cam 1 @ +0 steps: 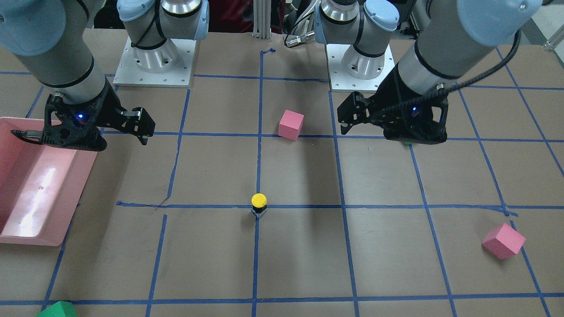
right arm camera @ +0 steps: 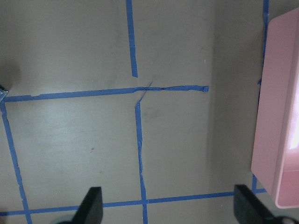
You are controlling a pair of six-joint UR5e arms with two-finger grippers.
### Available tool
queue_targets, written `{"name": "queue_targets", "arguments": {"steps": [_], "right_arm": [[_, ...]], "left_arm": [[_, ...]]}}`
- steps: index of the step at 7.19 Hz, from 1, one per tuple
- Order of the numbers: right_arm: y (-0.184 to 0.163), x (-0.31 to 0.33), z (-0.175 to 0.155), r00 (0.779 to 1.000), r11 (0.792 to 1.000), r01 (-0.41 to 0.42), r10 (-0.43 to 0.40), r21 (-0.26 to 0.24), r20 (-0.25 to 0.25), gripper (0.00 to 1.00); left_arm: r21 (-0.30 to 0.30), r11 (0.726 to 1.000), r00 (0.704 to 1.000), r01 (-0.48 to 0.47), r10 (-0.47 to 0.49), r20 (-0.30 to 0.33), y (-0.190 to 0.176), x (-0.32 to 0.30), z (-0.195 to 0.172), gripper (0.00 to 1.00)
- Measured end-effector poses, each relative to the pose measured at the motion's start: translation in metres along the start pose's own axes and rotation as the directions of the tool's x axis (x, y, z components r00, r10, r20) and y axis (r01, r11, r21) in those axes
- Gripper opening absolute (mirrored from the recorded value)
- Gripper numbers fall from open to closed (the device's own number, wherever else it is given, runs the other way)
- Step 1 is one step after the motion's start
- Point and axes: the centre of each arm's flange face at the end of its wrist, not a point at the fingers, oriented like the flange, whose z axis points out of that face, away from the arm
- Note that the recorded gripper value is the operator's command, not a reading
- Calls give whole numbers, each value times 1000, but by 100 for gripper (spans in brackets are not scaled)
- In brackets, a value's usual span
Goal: Align button upright
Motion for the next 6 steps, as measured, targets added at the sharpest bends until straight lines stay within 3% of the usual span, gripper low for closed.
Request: {"name": "queue_targets", "arguments": {"steps": [2, 4, 6], "right_arm": [[2, 0, -6, 1000, 1000, 0, 0, 5, -1, 100], [16, -8, -31, 1000, 999, 14, -16, 50, 23, 100], [29, -22, -46, 997, 997, 33, -38, 72, 74, 100]], "left_arm": [[40, 999, 997, -15, 12, 75, 12, -9, 3, 100], [104, 994, 996, -19, 10, 89, 10, -11, 5, 100], [111, 994, 995, -26, 15, 94, 10, -11, 8, 100]]}}
